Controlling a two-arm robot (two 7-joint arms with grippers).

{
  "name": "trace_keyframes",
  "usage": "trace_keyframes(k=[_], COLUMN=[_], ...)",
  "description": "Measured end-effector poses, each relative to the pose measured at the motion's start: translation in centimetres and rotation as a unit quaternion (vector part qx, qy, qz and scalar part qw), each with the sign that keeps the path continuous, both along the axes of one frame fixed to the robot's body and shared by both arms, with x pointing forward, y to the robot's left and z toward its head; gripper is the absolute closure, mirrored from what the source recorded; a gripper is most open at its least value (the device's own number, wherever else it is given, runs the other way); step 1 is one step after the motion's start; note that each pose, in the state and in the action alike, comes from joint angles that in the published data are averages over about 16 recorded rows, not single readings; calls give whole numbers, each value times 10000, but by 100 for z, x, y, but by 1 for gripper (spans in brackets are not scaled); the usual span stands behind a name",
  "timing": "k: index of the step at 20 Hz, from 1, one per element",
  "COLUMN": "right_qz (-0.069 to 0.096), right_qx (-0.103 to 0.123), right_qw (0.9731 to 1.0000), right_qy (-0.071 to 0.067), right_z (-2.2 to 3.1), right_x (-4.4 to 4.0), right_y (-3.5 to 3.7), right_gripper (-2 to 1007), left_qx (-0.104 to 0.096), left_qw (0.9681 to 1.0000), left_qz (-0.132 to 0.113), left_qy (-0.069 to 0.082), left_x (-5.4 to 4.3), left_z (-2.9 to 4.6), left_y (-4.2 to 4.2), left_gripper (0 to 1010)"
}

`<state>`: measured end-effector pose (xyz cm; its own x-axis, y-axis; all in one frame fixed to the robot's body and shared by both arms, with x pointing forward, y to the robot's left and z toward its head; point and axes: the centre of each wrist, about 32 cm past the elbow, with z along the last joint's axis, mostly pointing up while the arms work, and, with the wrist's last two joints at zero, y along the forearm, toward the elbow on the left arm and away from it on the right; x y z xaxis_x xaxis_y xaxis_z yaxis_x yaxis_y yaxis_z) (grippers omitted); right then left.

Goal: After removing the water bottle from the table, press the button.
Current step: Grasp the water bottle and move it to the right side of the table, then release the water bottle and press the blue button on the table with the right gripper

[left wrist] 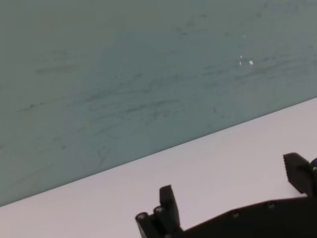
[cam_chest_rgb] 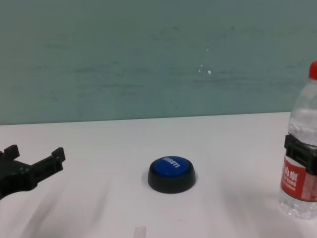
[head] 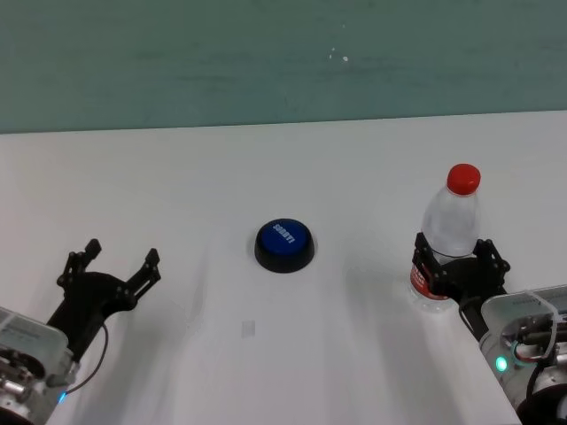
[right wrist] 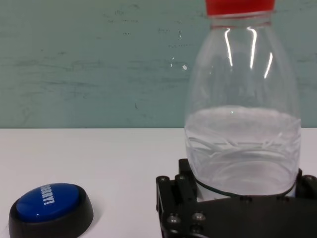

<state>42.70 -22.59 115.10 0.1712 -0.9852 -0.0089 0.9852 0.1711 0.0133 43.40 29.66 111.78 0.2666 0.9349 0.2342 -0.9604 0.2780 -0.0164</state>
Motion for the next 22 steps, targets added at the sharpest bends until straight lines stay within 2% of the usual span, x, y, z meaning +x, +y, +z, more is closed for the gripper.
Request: trace_keyframes(k=[7,22], right_qz=[5,11], right_qx=[6,12], right_qw=[10000,10000], right_qy=[-6,-21], right_z=[0,5], right_x=[-1,0], right_y=[0,0], right_gripper=[251,15], left_qx=[0,0], left_qw=[10000,10000], left_qz=[0,0], left_qy=[0,0], left_x=[0,0], left_z=[0,0], left_y=[0,0], left_gripper=[7,7])
